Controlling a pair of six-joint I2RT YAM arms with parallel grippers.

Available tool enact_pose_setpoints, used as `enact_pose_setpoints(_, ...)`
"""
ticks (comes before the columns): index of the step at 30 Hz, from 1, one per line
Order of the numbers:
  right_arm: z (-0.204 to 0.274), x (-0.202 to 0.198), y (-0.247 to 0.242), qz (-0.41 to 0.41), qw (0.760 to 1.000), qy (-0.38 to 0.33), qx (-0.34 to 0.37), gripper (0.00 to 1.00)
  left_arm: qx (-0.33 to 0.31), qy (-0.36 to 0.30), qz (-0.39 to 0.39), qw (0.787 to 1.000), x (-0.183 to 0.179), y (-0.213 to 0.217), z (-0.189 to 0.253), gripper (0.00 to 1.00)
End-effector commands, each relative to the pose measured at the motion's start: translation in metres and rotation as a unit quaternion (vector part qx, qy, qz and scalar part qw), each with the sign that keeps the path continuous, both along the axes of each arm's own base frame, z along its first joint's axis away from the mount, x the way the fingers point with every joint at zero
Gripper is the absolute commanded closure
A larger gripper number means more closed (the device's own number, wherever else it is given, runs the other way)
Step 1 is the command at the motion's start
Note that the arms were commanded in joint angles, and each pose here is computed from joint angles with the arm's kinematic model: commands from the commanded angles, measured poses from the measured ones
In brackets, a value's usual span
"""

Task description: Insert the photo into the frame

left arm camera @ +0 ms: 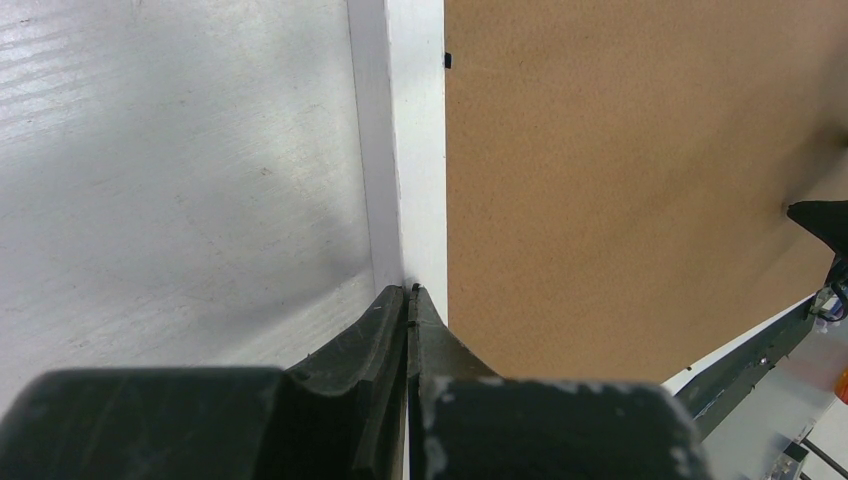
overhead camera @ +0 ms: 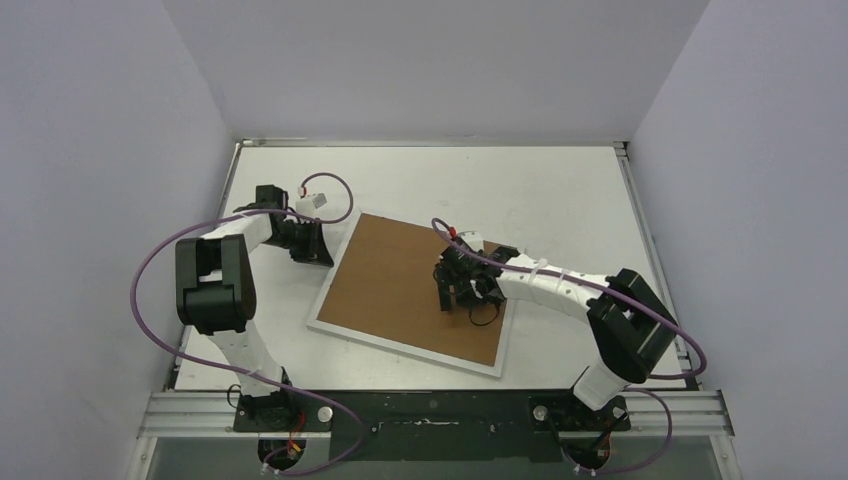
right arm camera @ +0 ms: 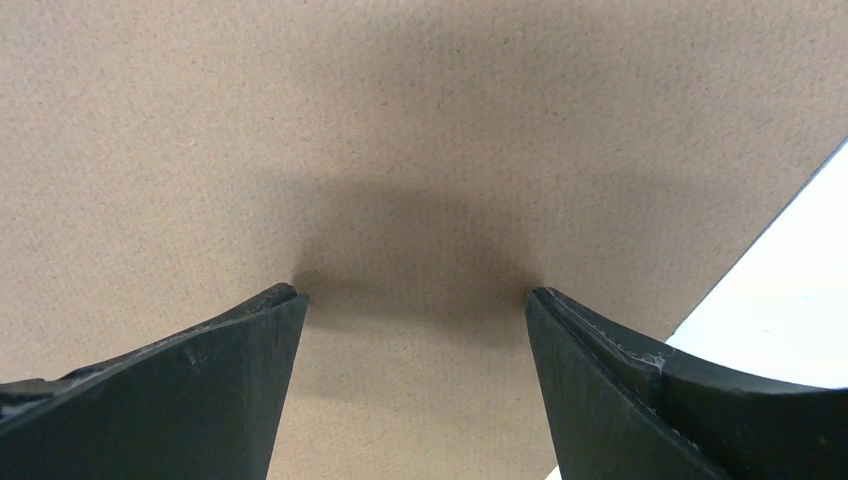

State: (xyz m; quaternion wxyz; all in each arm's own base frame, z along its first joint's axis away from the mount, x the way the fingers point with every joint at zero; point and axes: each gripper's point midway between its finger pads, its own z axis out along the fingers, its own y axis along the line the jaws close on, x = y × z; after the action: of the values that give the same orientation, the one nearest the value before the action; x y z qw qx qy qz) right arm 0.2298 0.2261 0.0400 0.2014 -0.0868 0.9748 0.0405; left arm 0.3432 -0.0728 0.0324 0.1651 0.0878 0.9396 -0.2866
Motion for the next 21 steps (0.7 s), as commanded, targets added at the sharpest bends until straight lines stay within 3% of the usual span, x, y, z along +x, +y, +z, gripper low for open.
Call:
enact_pose_setpoints(1,0.033,0.007,0.014,-0.007,0.998,-0.029,0.048,0.19,0.04,0.045,-0.02,0.998,-0.02,0.003,-0.035,1.0)
enact_pose_setpoints(4,0.05,0.002,0.008,-0.008,0.997,-0.044,0.057,0.24,0.042,0.045,-0.014,0.998,-0.018,0.009,-0.033,1.0)
enact_pose_setpoints(9,0.048,-0.019,-0.011,-0.013,0.998,-0.035,0.052,0.45,0.042,0.04,-0.006,0.998,-0.014,0.019,-0.029,1.0)
enact_pose_setpoints(21,-0.006,-0.052,-0.023,-0.002,1.0,0.021,0.012,0.51,0.04,0.041,-0.001,0.998,-0.013,0.021,-0.027,1.0)
